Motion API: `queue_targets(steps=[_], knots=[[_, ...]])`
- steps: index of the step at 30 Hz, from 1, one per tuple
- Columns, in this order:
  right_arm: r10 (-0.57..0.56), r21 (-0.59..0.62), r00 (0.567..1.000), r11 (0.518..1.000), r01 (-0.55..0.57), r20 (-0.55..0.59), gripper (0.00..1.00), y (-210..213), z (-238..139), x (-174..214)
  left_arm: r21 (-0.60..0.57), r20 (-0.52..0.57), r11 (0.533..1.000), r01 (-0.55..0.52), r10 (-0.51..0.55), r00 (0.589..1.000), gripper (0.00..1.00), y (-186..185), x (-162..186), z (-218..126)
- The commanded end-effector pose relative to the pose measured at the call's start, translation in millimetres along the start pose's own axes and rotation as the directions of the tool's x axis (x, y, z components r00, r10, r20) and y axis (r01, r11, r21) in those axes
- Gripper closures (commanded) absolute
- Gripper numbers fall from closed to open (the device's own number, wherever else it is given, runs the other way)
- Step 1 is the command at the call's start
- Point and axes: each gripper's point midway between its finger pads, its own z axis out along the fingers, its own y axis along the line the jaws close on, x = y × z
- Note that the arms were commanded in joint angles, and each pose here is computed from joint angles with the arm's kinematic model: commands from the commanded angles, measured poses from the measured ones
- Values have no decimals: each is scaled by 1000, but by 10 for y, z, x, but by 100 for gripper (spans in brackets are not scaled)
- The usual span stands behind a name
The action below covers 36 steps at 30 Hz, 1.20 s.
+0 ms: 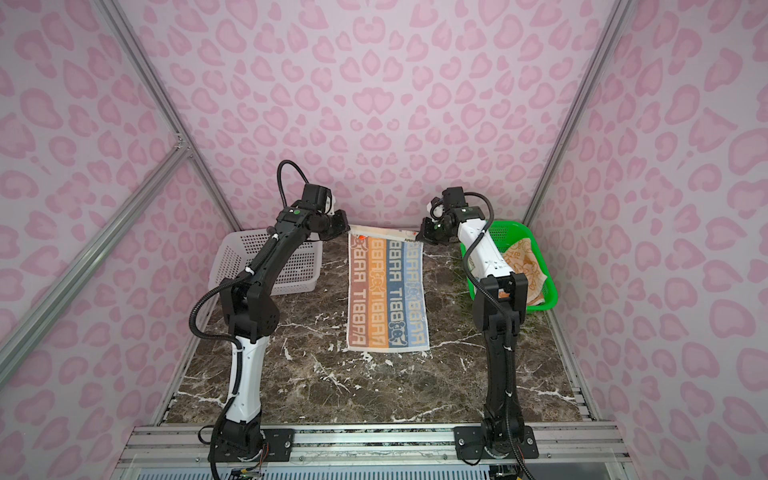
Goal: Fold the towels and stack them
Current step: 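Lower the hanging towel flat onto the table with both grippers, then fold the towel's far edge toward the robot with both grippers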
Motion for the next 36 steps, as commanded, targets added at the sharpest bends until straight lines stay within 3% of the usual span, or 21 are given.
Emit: queue_targets(steps=[1,8,15,20,27,33,36], knots=[[25,41,998,999,-23,-51,100,-153,79,83,-14,-5,1000,15,-15,1000,98,79,-6,60],[24,46,992,999,-19,-125,100,-205,269,405,-54,-96,999,-5,0,995,97,254,370,191],[39,56,990,998,-31,-139,100,-162,95,616,-57,-95,998,-41,36,995,97,207,385,-3],[40,81,987,996,-27,-156,100,-154,-14,911,-58,-123,997,-52,45,991,97,165,649,-210],[37,128,978,992,-11,-203,100,-192,-197,1530,-90,-180,996,-22,6,984,97,264,1391,-533],[85,170,952,985,-36,-293,100,-346,-156,2350,-166,-295,986,-20,-31,955,97,566,2292,-625],[122,197,931,979,-56,-344,100,-486,-56,2752,-179,-335,983,-33,-30,942,97,617,2580,-611]])
